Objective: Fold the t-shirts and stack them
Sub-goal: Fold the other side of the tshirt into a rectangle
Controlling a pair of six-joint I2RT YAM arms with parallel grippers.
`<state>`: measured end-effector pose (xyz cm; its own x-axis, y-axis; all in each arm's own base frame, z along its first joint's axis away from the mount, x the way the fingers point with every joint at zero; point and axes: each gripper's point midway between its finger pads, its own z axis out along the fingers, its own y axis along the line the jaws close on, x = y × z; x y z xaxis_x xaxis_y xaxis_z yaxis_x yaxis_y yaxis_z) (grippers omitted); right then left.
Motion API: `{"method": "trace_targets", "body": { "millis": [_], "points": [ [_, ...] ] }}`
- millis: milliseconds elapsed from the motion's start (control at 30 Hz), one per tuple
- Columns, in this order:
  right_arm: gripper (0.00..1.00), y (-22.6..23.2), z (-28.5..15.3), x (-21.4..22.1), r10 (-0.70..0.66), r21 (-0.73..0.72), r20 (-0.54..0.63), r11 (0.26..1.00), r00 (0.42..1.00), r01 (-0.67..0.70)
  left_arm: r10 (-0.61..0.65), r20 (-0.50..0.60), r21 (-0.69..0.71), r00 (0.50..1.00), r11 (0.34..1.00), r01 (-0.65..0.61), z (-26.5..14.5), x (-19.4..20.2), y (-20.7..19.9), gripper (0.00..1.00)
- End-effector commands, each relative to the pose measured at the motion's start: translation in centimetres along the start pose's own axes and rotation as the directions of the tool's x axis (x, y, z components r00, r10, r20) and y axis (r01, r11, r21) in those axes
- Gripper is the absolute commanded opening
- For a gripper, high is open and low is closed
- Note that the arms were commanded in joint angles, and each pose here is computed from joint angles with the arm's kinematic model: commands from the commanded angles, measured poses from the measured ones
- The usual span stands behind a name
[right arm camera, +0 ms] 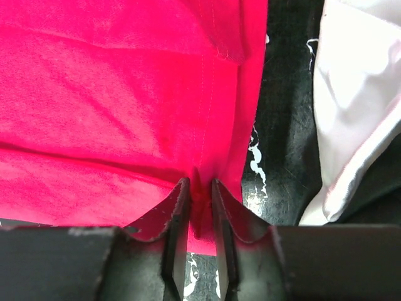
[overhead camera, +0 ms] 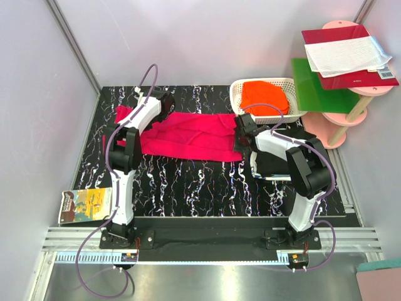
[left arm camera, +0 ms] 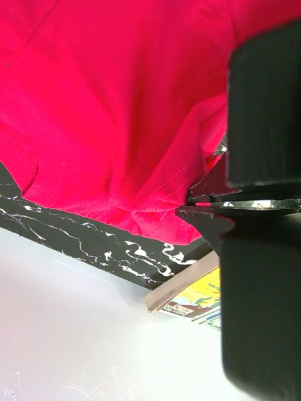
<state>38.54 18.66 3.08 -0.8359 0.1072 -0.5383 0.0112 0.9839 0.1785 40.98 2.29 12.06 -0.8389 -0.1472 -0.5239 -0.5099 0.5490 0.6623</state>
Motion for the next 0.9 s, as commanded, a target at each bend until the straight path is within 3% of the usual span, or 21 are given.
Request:
{"method": "trace_targets", "body": {
  "millis": [0, 33, 167, 367, 633, 867],
  "points": [
    [0.23, 0.6, -1.2, -0.9, 0.008, -0.017, 0.027, 1.000, 1.000, -0.007, 0.111, -0.022, -0.086, 0.994, 0.990, -0.112, -0.1, 0.7, 3.1, 0.00],
    [0.22, 0.6, -1.3, -0.9, 0.006, -0.016, 0.029, 1.000, 1.000, -0.006, 0.113, -0.021, -0.085, 0.993, 0.990, -0.114, -0.1, 0.7, 3.0, 0.00],
    [0.00, 0.5, -1.6, -1.3, -0.001, -0.010, 0.046, 1.000, 0.999, 0.001, 0.116, -0.025, -0.085, 0.993, 0.989, -0.118, 0.0, 0.8, 2.9, 0.00],
    [0.00, 0.5, -1.9, -2.5, -0.009, -0.008, 0.092, 1.000, 0.996, 0.010, 0.107, -0.027, -0.084, 0.994, 0.991, -0.109, 0.0, 0.7, 3.2, 0.00],
    [0.00, 0.3, -5.4, -6.7, 0.033, -0.018, 0.314, 0.999, 0.949, -0.029, -0.001, -0.016, -0.073, 1.000, 0.997, 0.000, -0.3, -0.7, 6.0, 0.00],
    [0.00, 0.3, -2.6, -7.7, 0.018, 0.032, 0.306, 0.999, 0.952, -0.029, -0.022, -0.012, -0.071, 1.000, 0.997, 0.021, -0.3, -1.9, 6.7, 0.00]
  ]
}}
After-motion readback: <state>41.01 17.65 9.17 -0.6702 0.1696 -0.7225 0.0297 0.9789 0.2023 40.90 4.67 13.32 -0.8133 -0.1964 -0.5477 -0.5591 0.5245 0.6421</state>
